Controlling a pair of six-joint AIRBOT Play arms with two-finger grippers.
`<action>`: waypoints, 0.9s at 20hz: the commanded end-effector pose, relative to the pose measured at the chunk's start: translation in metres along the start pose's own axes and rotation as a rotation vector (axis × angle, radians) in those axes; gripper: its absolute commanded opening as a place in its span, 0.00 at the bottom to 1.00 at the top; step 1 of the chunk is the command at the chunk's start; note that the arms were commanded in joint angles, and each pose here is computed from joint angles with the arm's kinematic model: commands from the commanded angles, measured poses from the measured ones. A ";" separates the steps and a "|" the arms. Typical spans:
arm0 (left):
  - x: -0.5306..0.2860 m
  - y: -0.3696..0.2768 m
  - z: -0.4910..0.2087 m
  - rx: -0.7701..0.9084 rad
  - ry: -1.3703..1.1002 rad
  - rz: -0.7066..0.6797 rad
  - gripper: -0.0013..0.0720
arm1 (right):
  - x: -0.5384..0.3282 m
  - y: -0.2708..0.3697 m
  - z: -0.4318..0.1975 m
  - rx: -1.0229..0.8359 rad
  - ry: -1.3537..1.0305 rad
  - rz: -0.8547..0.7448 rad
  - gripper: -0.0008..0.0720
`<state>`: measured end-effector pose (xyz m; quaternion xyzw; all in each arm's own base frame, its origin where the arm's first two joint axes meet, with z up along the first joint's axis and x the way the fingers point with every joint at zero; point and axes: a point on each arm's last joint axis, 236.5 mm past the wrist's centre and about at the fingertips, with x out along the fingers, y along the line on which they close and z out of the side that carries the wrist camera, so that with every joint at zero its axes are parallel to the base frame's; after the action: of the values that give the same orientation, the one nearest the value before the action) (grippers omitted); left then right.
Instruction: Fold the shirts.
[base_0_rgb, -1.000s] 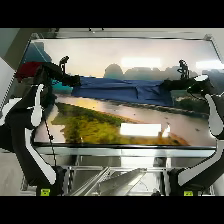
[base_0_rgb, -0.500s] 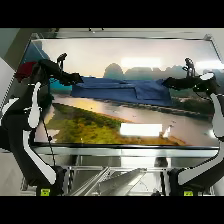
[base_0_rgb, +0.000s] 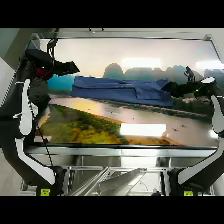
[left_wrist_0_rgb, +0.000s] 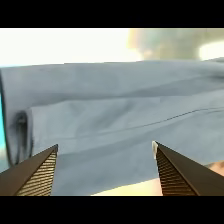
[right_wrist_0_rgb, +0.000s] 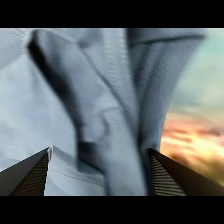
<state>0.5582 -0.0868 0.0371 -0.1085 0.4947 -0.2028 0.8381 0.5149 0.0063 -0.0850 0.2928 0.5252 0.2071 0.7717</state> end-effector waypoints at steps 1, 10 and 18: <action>0.002 -0.030 0.004 0.037 -0.011 -0.034 0.91 | 0.010 0.015 0.000 0.017 -0.007 0.117 0.97; 0.107 -0.138 -0.035 0.154 0.061 -0.149 0.46 | 0.031 0.040 -0.002 -0.037 0.033 0.142 0.04; 0.187 -0.202 -0.071 0.231 0.058 -0.185 0.04 | -0.072 0.198 0.009 -0.347 0.034 0.197 0.04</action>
<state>0.5335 -0.3233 -0.0477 -0.0574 0.4815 -0.3285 0.8105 0.5148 0.0868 0.0411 0.2311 0.4747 0.3468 0.7752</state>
